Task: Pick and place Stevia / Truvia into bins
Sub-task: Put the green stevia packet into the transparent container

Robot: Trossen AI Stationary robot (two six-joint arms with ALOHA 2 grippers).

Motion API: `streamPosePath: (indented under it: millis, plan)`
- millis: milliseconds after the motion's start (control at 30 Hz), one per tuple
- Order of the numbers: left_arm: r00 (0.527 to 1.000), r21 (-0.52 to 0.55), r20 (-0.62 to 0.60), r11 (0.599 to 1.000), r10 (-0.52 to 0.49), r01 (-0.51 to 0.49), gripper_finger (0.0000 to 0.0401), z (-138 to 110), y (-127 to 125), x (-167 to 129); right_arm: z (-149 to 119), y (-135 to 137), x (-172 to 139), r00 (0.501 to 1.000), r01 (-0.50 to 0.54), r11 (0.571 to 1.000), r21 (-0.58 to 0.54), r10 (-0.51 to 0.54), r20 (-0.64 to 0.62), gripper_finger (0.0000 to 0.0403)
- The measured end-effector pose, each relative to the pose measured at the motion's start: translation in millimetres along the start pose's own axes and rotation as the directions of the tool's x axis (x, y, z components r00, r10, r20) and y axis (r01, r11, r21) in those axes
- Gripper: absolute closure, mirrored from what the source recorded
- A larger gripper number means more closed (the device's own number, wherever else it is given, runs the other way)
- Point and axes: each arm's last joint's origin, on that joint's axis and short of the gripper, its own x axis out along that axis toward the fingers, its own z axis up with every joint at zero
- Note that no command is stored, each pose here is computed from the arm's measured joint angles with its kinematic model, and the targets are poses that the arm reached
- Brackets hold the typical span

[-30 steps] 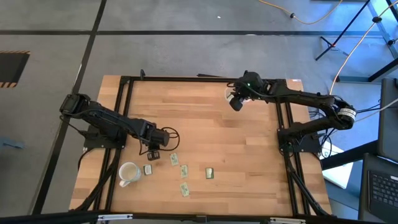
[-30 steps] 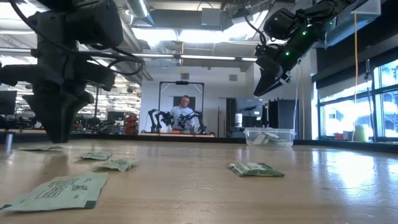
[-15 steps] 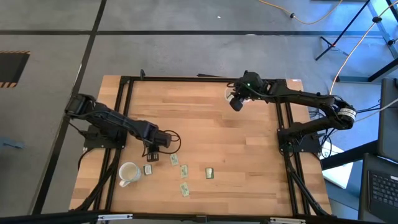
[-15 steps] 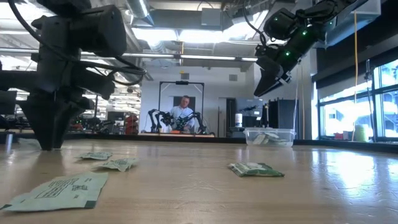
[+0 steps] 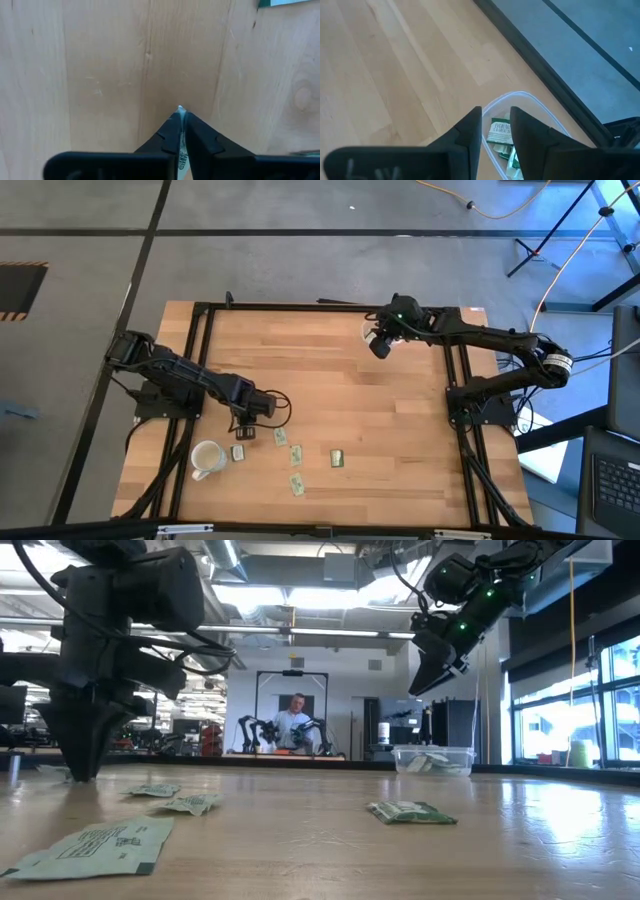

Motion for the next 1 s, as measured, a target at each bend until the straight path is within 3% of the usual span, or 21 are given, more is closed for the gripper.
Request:
streamPosePath:
  millis: [200, 367, 433, 567, 667, 767, 867, 933, 1000]
  plan:
    - [0.999, 0.005, 0.038, 1.0, -0.012, 0.012, 0.0398, 8.0, -2.1, -14.4, 0.0, 0.0, 0.0, 1.0, 0.0, 1.0, -0.019, 0.0, 0.0, 0.0298]
    - [0.983, 0.022, 0.174, 0.999, -0.052, 0.049, 0.0399, 26.9, -1.7, -40.2, 0.6, 0.0, 0.0, 1.0, 0.0, 0.996, -0.094, 0.0, 0.007, 0.0298]
    - [0.957, 0.055, 0.28, 0.996, -0.082, 0.069, 0.0399, 39.8, -0.6, -51.9, 0.7, 0.0, 0.0, 1.0, 0.0, 0.992, -0.13, 0.001, 0.007, 0.0298]
    - [0.849, 0.234, 0.489, 0.968, -0.202, 0.095, 0.0399, 66.3, 5.1, -71.5, 2.2, 2.3, 0.0, 0.997, -0.073, 0.976, -0.204, 0.079, 0.025, 0.0298]
    - [0.704, 0.387, 0.629, 0.918, -0.331, 0.086, 0.0399, 85.2, 14.2, -87.3, 5.8, 8.4, -1.0, 0.973, -0.197, 0.943, -0.27, 0.221, 0.063, 0.0298]
    - [0.577, 0.493, 0.694, 0.868, -0.431, 0.055, 0.0399, 95.7, 28.9, -98.7, 9.1, 20.5, -3.6, 0.915, -0.334, 0.865, -0.375, 0.393, 0.093, 0.0298]
    - [0.464, 0.56, 0.731, 0.828, -0.501, 0.012, 0.0399, 102.1, 44.7, -109.1, 12.1, 36.9, -8.4, 0.826, -0.44, 0.754, -0.487, 0.553, 0.111, 0.0298]
    - [0.401, 0.592, 0.744, 0.806, -0.535, -0.023, 0.0399, 104.5, 54.7, -115.0, 13.9, 49.2, -12.0, 0.769, -0.479, 0.689, -0.544, 0.628, 0.118, 0.0298]
    - [0.343, 0.62, 0.75, 0.782, -0.566, -0.065, 0.0399, 106.3, 61.6, -120.8, 18.2, 60.9, -16.0, 0.732, -0.474, 0.658, -0.585, 0.664, 0.153, 0.0298]
